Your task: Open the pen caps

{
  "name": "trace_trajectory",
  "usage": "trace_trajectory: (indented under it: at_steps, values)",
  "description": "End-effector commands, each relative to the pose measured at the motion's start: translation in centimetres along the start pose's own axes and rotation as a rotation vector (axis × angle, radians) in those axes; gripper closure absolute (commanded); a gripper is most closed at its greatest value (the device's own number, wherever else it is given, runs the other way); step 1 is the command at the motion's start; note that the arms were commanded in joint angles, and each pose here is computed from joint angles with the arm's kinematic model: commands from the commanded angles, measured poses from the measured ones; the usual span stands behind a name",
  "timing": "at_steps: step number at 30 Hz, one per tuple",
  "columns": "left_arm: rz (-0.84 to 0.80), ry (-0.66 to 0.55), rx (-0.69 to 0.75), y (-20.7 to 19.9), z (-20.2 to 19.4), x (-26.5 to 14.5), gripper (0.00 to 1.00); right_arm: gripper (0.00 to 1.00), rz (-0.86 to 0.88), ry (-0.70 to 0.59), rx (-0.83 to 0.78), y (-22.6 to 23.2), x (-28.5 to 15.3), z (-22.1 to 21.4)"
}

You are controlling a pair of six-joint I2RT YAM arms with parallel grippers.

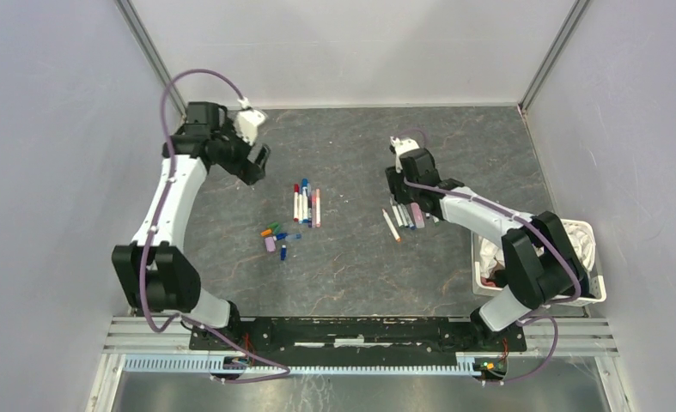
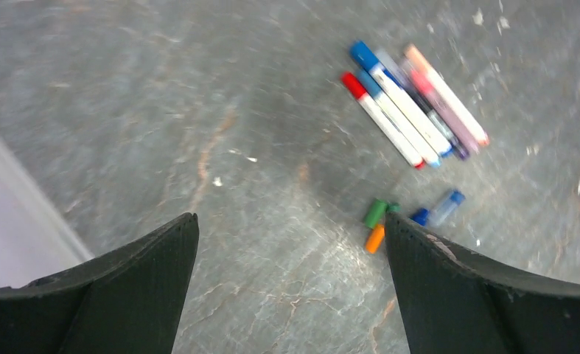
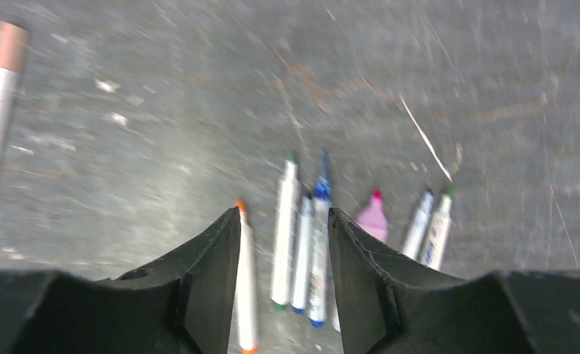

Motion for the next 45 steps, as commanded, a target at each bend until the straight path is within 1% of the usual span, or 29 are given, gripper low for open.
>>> trace_trajectory:
  at_steps: [1, 3, 5, 8, 13, 15, 19, 28, 34, 40, 45]
  values:
    - [0.195, -0.081, -0.204, 2.1, 2.4, -3.5, 0.0, 0.48, 0.103, -0.09, -0.031, 5.9, -0.8, 4.2]
    - [0.143, -0.067, -0.189, 1.6, 1.8, -3.2, 0.0, 0.48, 0.154, -0.085, -0.048, 8.8, -0.3, 4.4]
    - [0.097, -0.062, -0.205, 1.2, 1.4, -2.8, 0.0, 0.48, 0.209, -0.067, -0.054, 11.9, 0.5, 4.2]
    - [0.153, -0.054, -0.278, 2.5, 0.3, -3.3, 0.0, 0.49, 0.24, -0.034, -0.067, 15.2, 2.0, 3.4]
    - [0.289, -0.103, -0.304, 2.9, 0.7, -5.3, 0.0, 0.58, 0.269, 0.009, -0.068, 18.5, 4.8, 2.2]
    - [0.299, -0.113, -0.308, 2.7, 0.8, -5.7, 0.0, 0.61, 0.277, 0.021, -0.068, 19.4, 5.4, 2.0]
    - [0.3, -0.106, -0.334, 2.4, 0.6, -5.8, 0.0, 0.62, 0.298, 0.026, -0.066, 20.8, 6.0, 1.8]
    - [0.295, -0.108, -0.396, 2.2, 0.5, -5.4, 0.0, 0.65, 0.286, 0.064, -0.045, 21.5, 8.2, 0.6]
    - [0.313, -0.098, -0.398, 2.2, 0.1, -5.5, 0.0, 0.71, 0.253, 0.081, -0.057, 21.2, 9.2, -0.2]
    - [0.294, -0.086, -0.385, 1.8, -0.1, -5.4, 0.0, 0.74, 0.189, 0.1, -0.104, 19.9, 9.5, -1.7]
    - [0.288, -0.077, -0.356, 1.8, -0.2, -5.4, 0.0, 0.74, 0.101, 0.085, -0.17, 17.4, 8.3, -2.2]
Point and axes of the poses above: each gripper's point midway between its finger pads, its own x axis out along the fingers, its own y axis along the line the jaws close on, z = x × y, the point moved 5 cm from there along -x, back along the fingers, and after that the axes turned 11 degrees about x, right-handed, at the moved point
